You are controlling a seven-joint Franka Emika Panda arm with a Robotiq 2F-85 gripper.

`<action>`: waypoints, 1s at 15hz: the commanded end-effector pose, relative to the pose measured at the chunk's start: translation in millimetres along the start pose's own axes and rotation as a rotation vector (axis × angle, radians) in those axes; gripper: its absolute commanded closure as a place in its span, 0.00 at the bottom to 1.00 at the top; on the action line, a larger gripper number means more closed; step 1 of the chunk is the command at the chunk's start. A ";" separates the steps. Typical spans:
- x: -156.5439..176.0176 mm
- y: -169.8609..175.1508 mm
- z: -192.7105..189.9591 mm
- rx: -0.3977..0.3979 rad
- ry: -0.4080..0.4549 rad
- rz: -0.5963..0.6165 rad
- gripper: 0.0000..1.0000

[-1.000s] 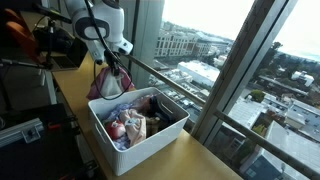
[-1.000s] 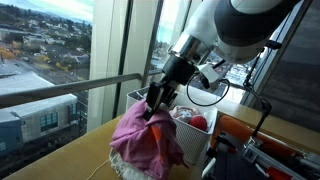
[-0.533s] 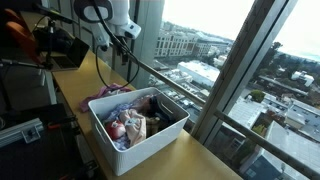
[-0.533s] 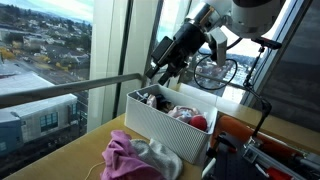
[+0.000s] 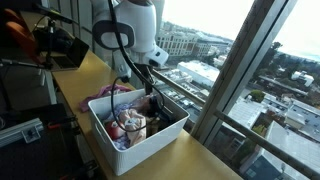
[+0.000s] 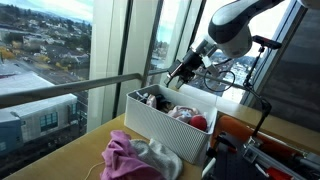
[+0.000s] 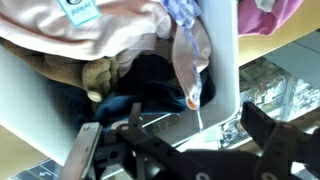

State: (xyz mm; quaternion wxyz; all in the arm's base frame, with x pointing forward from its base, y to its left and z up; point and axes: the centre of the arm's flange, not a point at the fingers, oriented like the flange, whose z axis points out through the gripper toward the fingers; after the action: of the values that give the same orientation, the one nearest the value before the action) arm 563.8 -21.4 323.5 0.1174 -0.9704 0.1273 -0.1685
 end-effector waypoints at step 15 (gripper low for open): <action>-39.0 80.4 168.7 -0.308 -0.182 -0.044 0.49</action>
State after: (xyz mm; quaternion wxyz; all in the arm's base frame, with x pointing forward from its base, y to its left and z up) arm 564.5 -65.7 144.2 -0.0163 -0.9897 0.1179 -0.0802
